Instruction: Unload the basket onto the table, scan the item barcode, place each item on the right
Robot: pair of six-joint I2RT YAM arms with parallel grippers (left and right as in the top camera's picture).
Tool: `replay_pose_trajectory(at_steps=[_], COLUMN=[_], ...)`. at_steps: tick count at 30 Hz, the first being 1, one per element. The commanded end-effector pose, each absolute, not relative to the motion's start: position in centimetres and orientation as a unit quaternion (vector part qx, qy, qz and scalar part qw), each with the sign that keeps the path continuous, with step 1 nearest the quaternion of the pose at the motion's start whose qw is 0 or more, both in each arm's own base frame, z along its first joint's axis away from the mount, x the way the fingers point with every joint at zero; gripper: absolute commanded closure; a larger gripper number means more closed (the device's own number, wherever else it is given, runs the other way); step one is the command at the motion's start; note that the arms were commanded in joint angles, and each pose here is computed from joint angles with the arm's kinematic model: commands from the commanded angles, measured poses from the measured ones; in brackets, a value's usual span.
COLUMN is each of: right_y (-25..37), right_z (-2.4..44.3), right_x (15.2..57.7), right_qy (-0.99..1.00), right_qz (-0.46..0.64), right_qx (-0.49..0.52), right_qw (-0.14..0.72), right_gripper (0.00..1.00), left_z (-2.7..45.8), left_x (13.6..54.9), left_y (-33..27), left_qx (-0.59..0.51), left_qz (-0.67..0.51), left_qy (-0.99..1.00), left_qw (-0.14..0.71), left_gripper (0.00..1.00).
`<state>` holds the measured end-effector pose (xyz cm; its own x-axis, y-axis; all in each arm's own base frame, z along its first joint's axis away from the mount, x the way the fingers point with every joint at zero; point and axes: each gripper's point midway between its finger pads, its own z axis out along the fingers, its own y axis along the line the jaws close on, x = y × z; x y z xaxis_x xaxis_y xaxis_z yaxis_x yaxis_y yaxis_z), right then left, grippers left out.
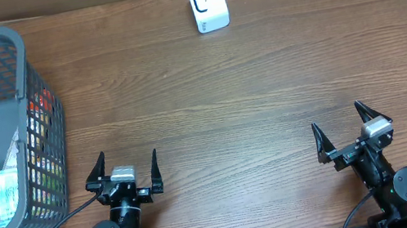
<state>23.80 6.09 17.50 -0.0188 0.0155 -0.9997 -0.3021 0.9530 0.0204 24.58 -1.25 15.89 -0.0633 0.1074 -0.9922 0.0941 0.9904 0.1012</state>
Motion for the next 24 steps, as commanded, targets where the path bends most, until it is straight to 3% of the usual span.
replay_pose_trajectory(at_steps=[1,24], right_y=[6.0,6.0], right_z=[17.3,17.3], right_x=[23.8,23.8], right_qy=[0.703,0.703], right_qz=[0.112,0.112], right_qx=[-0.100,-0.100], right_qw=[0.695,0.695], right_gripper=[0.00,0.00], left_z=[15.8,17.2], left_x=[24.6,24.6], left_y=[-1.3,-1.3], left_qx=[0.060,0.034], left_qz=[-0.001,-0.027], left_qy=[0.728,0.713], left_qw=[0.683,0.700], left_gripper=[0.00,0.00])
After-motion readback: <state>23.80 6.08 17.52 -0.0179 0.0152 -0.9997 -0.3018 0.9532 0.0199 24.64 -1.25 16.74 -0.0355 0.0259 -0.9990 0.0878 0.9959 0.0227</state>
